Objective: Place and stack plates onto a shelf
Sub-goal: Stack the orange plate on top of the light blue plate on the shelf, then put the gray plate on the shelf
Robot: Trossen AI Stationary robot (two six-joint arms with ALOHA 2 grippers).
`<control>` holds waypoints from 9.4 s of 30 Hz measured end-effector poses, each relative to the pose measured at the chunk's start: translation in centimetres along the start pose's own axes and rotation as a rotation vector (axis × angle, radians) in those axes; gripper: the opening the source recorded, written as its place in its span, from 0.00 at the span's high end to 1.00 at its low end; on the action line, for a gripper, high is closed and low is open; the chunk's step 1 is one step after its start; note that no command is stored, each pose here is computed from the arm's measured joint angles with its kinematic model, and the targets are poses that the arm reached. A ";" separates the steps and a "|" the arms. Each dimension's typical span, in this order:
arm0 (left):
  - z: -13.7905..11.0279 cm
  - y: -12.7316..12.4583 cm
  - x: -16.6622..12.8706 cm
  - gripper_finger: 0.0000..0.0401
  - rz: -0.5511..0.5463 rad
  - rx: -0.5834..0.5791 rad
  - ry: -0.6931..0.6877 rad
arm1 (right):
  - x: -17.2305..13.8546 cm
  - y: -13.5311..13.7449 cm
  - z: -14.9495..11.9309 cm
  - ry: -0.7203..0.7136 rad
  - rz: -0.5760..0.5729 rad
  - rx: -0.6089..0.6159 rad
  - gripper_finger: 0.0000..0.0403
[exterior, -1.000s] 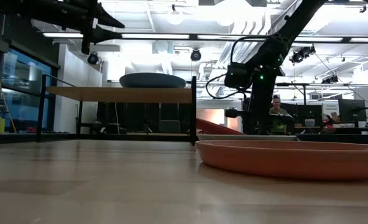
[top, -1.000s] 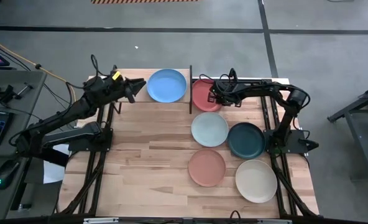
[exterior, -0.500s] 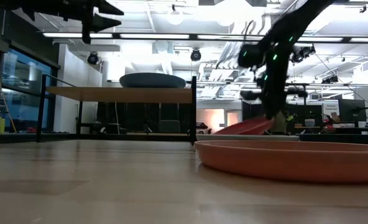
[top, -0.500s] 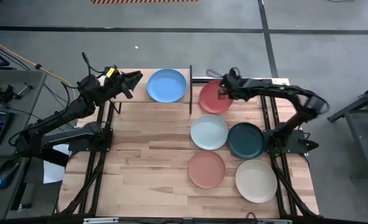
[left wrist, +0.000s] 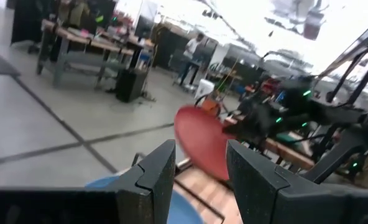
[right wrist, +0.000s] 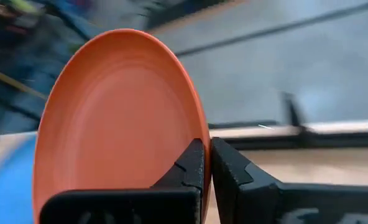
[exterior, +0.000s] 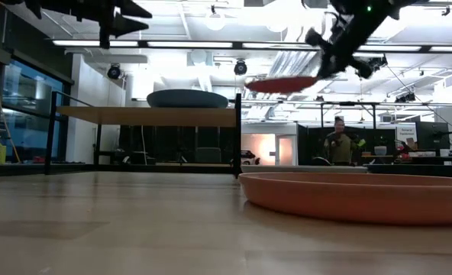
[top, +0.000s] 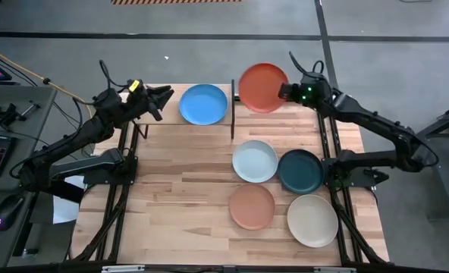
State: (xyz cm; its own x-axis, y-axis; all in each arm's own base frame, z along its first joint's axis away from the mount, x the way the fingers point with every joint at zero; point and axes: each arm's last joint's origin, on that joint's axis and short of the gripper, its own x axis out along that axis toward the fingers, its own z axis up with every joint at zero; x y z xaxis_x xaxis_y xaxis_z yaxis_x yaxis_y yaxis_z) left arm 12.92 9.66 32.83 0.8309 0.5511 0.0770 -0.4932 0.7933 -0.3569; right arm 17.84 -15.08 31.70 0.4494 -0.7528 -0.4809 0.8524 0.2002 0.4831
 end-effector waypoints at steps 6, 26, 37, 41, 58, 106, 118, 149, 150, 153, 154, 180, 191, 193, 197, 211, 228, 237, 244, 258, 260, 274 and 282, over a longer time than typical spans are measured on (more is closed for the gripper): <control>-0.4 0.2 0.0 0.67 0.019 -0.013 0.037 | -0.1 2.7 0.1 -0.038 0.211 0.069 1.00; 3.8 -0.2 1.7 0.67 0.165 0.202 0.163 | 8.5 15.0 -1.6 0.239 0.301 -0.149 1.00; 3.2 0.0 2.8 0.67 0.113 0.186 0.233 | 12.7 16.0 -3.8 0.365 0.237 -0.095 1.00; 3.1 0.0 2.9 0.67 0.107 0.179 0.236 | 12.7 15.9 -3.8 0.349 0.213 -0.098 1.00; 3.0 0.1 2.8 0.67 0.115 0.216 0.253 | 11.4 15.3 -2.3 0.327 0.241 -0.273 0.53; -2.1 6.6 12.5 1.00 0.142 0.450 1.211 | -8.1 8.4 3.5 0.327 -0.027 -0.590 1.00; -0.7 6.5 12.2 1.00 0.226 0.493 1.211 | -8.2 8.2 3.3 0.350 -0.043 -0.609 1.00; 4.8 -3.8 0.3 1.00 -0.199 0.083 0.102 | -0.2 1.0 -12.5 0.674 0.206 -0.615 0.72; 4.8 -3.9 0.4 1.00 -0.202 0.079 0.093 | 0.5 0.9 -12.6 0.683 0.189 -0.633 0.68; 4.9 -3.9 0.8 1.00 -0.208 0.060 0.075 | 2.8 0.6 -13.0 0.699 0.184 -0.679 0.55; 5.0 -4.0 0.9 1.00 -0.212 0.057 0.064 | 3.5 0.5 -13.2 0.713 0.192 -0.694 0.52; 2.9 -5.0 3.8 0.99 -0.273 0.122 0.143 | 8.4 -1.2 -17.7 0.980 0.190 -0.808 0.96; 3.1 -4.7 3.8 0.90 -0.209 0.227 0.101 | 5.3 -1.0 -14.0 0.951 0.292 -0.701 1.00; 3.4 -4.5 3.7 0.88 -0.199 0.230 0.082 | 4.2 -1.0 -13.1 0.945 0.324 -0.683 1.00; 4.0 -4.0 3.4 0.83 -0.170 0.228 0.056 | 1.6 -0.7 -11.6 0.922 0.425 -0.642 1.00; 5.6 -3.4 2.6 0.54 -0.125 0.191 0.066 | -6.1 7.5 -7.0 0.672 0.697 -0.632 1.00; 13.0 -6.2 -0.6 0.46 -0.129 0.403 -0.034 | -0.2 17.9 2.7 0.203 0.506 -0.450 1.00; 12.4 -6.0 -0.7 0.46 -0.112 0.458 0.042 | 8.5 19.7 2.8 0.317 0.470 -0.230 1.00; 11.9 -5.3 -0.7 0.46 0.038 0.470 0.093 | 13.7 22.3 -1.1 0.326 0.523 -0.051 1.00; 7.8 -1.7 -1.4 0.46 0.752 0.275 0.448 | 16.6 22.7 -3.2 0.325 0.521 0.019 1.00; 7.5 -1.2 -1.0 0.46 0.793 0.229 0.462 | 16.7 22.5 -3.1 0.329 0.520 0.020 1.00; 6.0 1.4 2.7 0.46 0.764 0.006 0.575 | 16.8 22.3 -3.2 0.363 0.530 -0.026 1.00; 6.0 1.4 2.7 0.50 0.761 -0.009 0.579 | 16.7 22.4 -3.3 0.384 0.555 -0.030 1.00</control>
State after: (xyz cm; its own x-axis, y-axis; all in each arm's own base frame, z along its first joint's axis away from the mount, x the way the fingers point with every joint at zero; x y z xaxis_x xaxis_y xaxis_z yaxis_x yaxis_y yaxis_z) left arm 12.92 13.83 38.09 0.2884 0.7028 -0.6504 -0.9536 0.2721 -0.1288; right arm 45.32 -21.14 32.09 0.8814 -0.2580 -0.3956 0.4719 0.5150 0.7156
